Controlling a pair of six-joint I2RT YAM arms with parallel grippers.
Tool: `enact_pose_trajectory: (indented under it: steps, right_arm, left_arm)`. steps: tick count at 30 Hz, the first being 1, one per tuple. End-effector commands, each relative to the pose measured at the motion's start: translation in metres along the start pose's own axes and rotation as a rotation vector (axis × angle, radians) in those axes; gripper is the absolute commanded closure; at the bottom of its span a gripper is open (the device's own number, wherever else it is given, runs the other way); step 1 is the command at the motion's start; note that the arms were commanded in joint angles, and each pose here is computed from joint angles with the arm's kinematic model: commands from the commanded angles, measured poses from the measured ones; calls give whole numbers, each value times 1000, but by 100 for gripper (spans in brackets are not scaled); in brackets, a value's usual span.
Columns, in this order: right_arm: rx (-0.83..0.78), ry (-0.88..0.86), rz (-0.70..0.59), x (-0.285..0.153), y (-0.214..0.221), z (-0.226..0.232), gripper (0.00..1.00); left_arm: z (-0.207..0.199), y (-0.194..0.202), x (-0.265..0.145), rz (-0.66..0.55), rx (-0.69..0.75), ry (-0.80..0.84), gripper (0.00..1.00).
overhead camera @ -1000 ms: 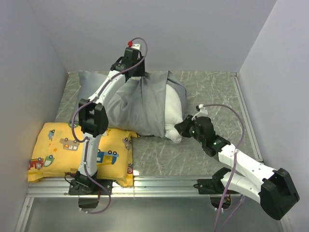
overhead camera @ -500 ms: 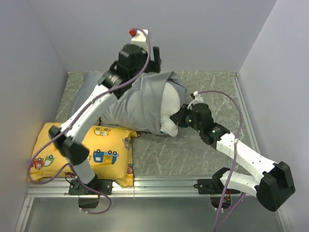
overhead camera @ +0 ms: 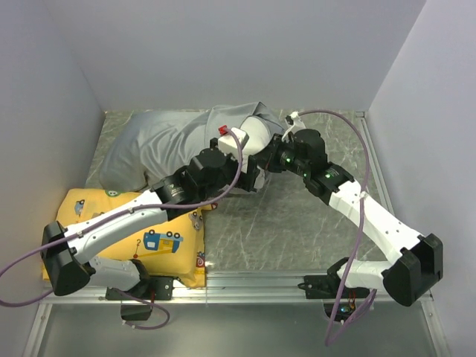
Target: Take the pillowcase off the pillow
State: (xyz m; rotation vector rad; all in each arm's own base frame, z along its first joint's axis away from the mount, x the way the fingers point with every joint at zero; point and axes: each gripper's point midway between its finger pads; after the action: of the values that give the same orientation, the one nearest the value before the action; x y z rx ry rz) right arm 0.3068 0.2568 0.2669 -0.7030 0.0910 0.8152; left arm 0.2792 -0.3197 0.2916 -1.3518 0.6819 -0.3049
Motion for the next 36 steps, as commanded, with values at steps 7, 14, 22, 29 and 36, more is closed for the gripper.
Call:
enact_pose_trajectory:
  steps: [7, 14, 22, 29, 36]
  right_arm:
    - [-22, -189, -44, -7, -37, 69, 100]
    - [-17, -201, -43, -11, -39, 75, 100]
    - [-10, -246, -43, -27, -38, 86, 100]
    - [-18, -193, -75, -31, -36, 67, 89]
    - [27, 3, -207, -37, -60, -9, 36]
  left_arm:
    - [-21, -43, -16, -169, 76, 1, 10]
    - [-5, -16, 9, -40, 205, -260, 11]
    - [18, 6, 22, 24, 261, -482, 28]
    - [21, 0, 23, 15, 230, -519, 100]
    - [19, -3, 18, -9, 127, -459, 100]
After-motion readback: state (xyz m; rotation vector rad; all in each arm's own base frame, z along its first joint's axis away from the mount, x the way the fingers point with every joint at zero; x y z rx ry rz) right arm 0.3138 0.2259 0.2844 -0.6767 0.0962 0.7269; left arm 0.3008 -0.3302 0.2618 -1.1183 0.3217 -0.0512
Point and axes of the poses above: each gripper's point midway between its finger pads, its own x axis out along the fingers, its own z axis along the line the jaws close on, y = z × x, and after that the axes turned 13 degrees about x, right-handed
